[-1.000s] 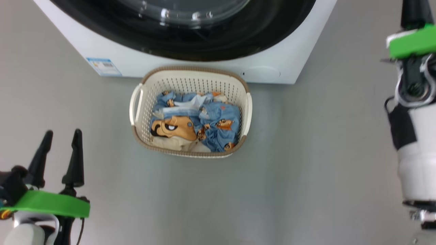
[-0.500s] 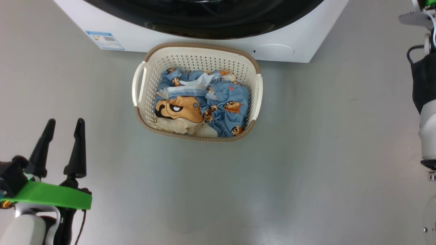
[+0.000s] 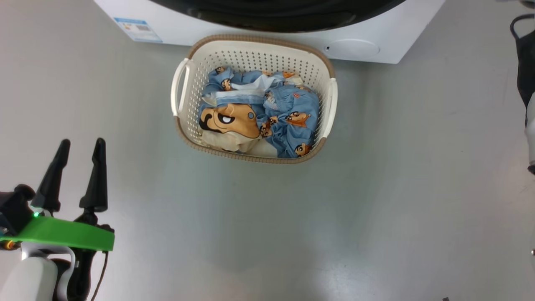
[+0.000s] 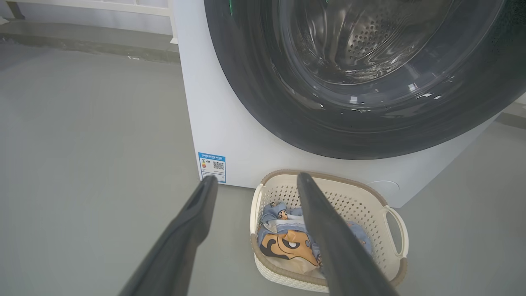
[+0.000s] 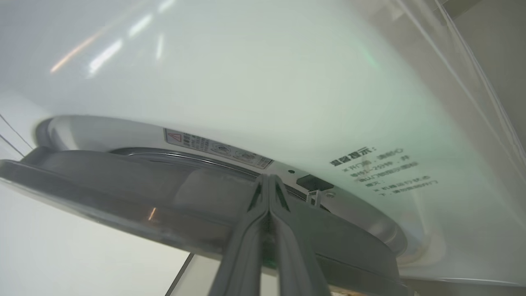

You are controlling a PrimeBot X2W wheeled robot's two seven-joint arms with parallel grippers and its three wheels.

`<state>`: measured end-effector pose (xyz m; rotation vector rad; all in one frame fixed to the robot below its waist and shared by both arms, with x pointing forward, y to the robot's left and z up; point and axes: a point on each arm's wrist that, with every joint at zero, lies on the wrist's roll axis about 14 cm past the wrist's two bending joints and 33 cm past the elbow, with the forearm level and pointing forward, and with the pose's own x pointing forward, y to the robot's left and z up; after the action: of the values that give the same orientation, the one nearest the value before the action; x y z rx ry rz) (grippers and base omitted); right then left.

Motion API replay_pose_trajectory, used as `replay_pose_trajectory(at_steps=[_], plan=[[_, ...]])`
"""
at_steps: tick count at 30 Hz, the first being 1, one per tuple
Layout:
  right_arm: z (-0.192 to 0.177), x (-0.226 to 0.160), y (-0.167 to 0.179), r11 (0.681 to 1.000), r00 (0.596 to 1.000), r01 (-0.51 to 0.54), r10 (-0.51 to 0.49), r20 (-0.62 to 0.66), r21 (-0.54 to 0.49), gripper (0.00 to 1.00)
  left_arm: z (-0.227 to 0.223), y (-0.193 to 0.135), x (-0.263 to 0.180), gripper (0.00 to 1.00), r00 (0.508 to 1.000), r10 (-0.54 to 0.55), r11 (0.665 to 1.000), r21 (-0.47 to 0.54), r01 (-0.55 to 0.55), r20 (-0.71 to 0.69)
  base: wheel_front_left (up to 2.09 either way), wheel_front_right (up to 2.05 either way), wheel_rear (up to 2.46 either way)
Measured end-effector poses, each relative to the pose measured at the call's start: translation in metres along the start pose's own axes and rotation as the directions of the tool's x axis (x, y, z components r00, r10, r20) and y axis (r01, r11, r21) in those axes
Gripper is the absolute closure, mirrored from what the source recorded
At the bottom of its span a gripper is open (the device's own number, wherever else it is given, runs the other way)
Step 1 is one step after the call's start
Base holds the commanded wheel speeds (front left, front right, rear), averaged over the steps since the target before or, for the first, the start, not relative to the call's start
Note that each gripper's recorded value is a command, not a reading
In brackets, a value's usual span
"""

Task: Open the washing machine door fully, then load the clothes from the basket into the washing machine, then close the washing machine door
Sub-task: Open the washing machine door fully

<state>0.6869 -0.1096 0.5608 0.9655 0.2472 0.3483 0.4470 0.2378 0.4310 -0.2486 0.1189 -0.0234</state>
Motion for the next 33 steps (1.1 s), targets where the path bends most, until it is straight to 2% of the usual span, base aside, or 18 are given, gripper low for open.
replay_pose_trajectory(at_steps=[9, 16, 25, 33], plan=[[-0.01, 0.017, 0.003, 1.0, 0.999, -0.004, 0.005, -0.055, 0.014, 1.0, -0.004, 0.008, -0.002, 0.0, 0.999, 0.032, 0.999, -0.01, -0.032, -0.008, 0.0, 0.0, 0.0], [-0.02, 0.014, 0.009, 1.0, 0.991, -0.003, 0.005, -0.132, 0.02, 1.0, 0.001, 0.008, -0.003, 0.0, 0.999, 0.039, 0.999, -0.017, -0.039, 0.003, 0.0, 0.0, 0.0], [-0.05, -0.029, 0.021, 0.998, 0.963, -0.008, 0.026, -0.267, 0.067, 1.0, 0.017, 0.004, -0.025, 0.0, 0.998, 0.053, 0.998, -0.033, -0.052, 0.044, 0.0, 0.0, 0.0], [-0.092, -0.077, 0.04, 0.996, 0.907, -0.025, 0.061, -0.416, 0.091, 1.0, 0.03, 0.003, -0.056, 0.0, 0.995, 0.07, 0.997, -0.028, -0.068, 0.076, 0.0, 0.0, 0.0]])
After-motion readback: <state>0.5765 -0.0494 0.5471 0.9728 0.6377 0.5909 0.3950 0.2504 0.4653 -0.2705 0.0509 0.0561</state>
